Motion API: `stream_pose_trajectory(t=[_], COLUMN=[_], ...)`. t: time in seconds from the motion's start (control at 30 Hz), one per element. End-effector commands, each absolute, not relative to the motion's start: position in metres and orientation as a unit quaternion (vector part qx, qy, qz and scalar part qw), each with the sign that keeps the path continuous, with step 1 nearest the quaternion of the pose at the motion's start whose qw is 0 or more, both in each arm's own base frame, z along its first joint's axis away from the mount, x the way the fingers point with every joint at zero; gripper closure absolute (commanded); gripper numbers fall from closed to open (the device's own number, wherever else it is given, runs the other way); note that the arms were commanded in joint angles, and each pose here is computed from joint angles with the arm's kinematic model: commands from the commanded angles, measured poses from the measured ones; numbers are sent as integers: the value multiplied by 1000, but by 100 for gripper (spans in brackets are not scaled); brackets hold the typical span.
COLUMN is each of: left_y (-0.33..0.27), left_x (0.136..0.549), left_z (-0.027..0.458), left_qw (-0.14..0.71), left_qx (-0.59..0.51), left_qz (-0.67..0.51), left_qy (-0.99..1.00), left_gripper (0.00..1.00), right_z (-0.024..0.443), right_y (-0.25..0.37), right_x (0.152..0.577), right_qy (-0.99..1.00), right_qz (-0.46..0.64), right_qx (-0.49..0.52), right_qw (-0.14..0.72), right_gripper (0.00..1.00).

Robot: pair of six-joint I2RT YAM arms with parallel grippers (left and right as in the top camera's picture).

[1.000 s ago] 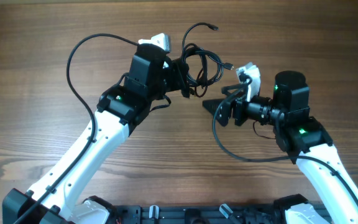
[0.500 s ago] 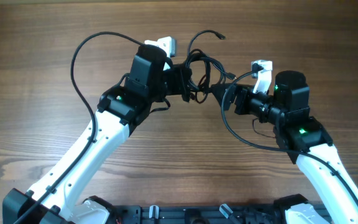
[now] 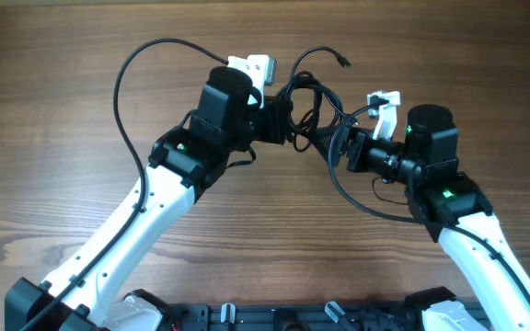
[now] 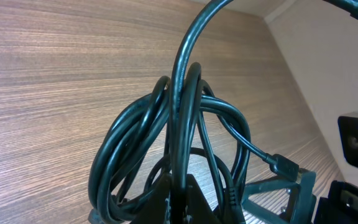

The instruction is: Untangle cables

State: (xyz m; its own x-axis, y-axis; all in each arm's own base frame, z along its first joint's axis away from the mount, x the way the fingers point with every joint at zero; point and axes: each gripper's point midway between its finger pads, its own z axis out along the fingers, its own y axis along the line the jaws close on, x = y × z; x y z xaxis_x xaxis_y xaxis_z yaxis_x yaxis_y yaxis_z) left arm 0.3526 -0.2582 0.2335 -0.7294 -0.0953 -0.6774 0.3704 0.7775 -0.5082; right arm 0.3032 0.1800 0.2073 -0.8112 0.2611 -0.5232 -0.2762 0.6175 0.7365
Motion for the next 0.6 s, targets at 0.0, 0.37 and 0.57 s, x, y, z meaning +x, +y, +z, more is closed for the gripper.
stream_pose_trajectory(t=[0.0,0.37,0.57], left_y=[-262,-268,-286], left_x=[352,351,339], left_z=[257,261,264], left_qw=[384,388,376], left_qx=[98,101,102], left_qz=[-339,-348,-370], left_qy=[853,847,843], left_gripper=[96,96,96], right_z=[219,245,253], right_y=[190,208,217], right_x=[296,281,277], right_qy=[832,788,773], right_qz=[454,508,517], right_qx=[-58,-137,-163], right_qw=[313,320,329], right_gripper=[5,5,3])
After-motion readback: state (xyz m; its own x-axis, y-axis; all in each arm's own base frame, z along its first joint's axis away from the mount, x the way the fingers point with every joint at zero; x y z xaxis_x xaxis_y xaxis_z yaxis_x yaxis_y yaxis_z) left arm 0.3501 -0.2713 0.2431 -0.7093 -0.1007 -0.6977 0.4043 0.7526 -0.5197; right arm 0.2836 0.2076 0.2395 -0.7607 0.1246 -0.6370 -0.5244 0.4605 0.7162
